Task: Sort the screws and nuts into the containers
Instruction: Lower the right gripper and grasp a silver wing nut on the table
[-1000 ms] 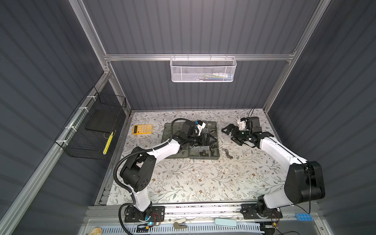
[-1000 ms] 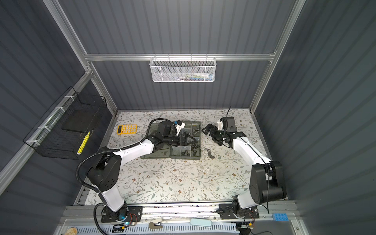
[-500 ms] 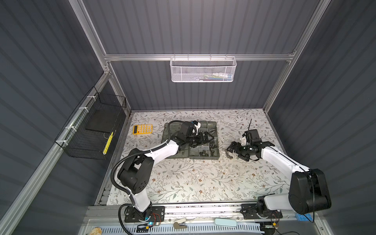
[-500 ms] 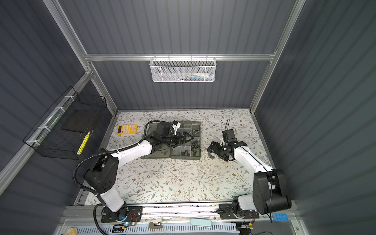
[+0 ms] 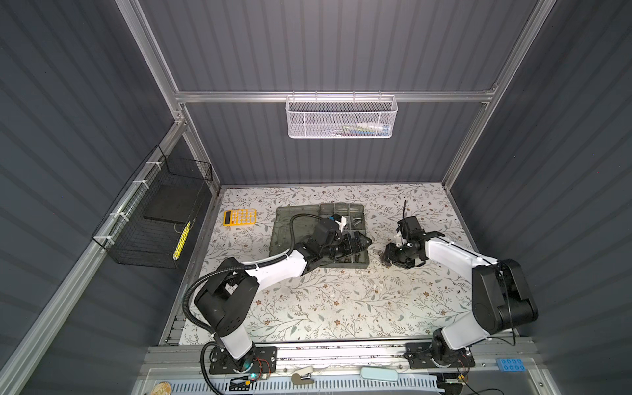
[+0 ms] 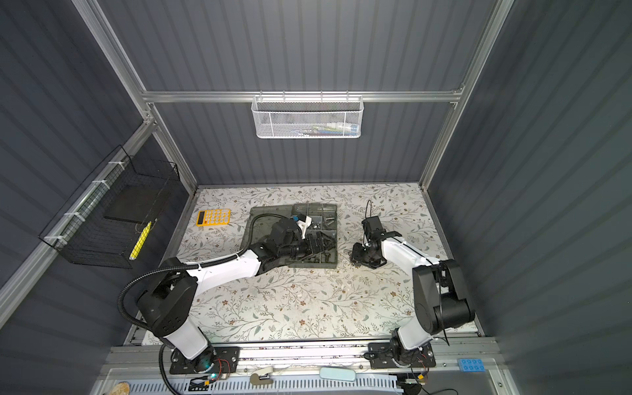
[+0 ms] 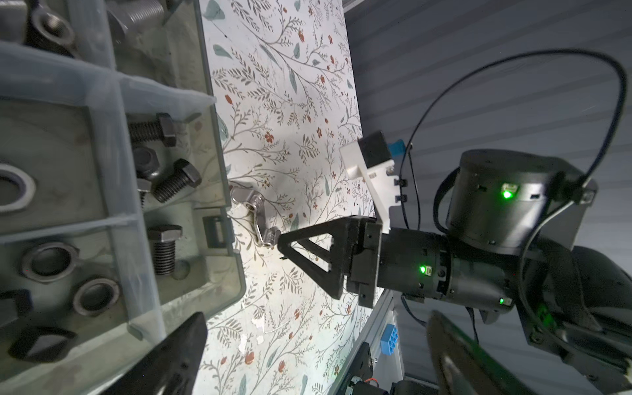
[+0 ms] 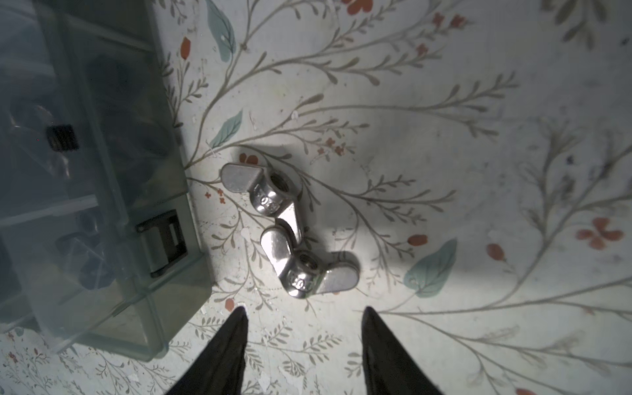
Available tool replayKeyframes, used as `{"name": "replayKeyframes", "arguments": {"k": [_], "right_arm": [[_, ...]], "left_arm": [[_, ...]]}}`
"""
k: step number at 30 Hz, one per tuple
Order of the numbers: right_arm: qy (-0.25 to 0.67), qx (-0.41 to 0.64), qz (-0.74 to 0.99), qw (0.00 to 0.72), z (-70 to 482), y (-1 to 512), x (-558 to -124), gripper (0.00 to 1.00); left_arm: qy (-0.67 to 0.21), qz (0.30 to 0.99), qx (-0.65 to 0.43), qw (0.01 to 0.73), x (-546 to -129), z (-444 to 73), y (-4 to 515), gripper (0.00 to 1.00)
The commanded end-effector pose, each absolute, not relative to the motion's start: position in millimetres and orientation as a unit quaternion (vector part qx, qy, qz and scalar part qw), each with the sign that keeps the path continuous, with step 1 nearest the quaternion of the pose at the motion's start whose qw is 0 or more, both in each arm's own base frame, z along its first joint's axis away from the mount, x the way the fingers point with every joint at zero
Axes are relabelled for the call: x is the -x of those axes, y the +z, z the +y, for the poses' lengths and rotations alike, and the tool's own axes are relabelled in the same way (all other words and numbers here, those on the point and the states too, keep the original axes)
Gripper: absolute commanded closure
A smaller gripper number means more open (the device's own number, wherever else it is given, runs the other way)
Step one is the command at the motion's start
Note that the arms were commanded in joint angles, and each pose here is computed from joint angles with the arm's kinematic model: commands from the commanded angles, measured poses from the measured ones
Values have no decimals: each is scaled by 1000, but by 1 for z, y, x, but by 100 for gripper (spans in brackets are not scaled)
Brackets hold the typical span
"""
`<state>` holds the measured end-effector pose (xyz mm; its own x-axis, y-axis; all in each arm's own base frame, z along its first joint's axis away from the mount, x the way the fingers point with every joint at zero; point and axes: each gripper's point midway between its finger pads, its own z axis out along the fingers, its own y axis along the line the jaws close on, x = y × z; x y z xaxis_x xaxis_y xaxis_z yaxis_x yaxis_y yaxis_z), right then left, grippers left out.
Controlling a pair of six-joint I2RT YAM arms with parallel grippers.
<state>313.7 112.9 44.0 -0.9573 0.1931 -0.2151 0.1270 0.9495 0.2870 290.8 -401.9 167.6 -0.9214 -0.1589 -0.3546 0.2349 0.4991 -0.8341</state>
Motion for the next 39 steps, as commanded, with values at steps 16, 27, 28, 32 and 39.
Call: {"name": "replayKeyframes", "arguments": {"k": [16, 27, 28, 32, 39], "right_arm": [[68, -37, 993, 88, 115, 14, -322, 59], [59, -26, 996, 67, 123, 1, -309, 66], [62, -28, 995, 66, 124, 1, -308, 66], [64, -34, 995, 68, 121, 1, -301, 65], [61, -32, 995, 68, 118, 6, -293, 60]], "left_arm": [[-515, 836, -17, 190, -287, -411, 162, 0], [-511, 838, -16, 189, -286, -410, 160, 0], [-511, 839, -15, 189, -286, -410, 159, 0], [-511, 839, -19, 187, -283, -411, 159, 0], [-507, 841, -24, 187, -280, -412, 159, 0]]}}
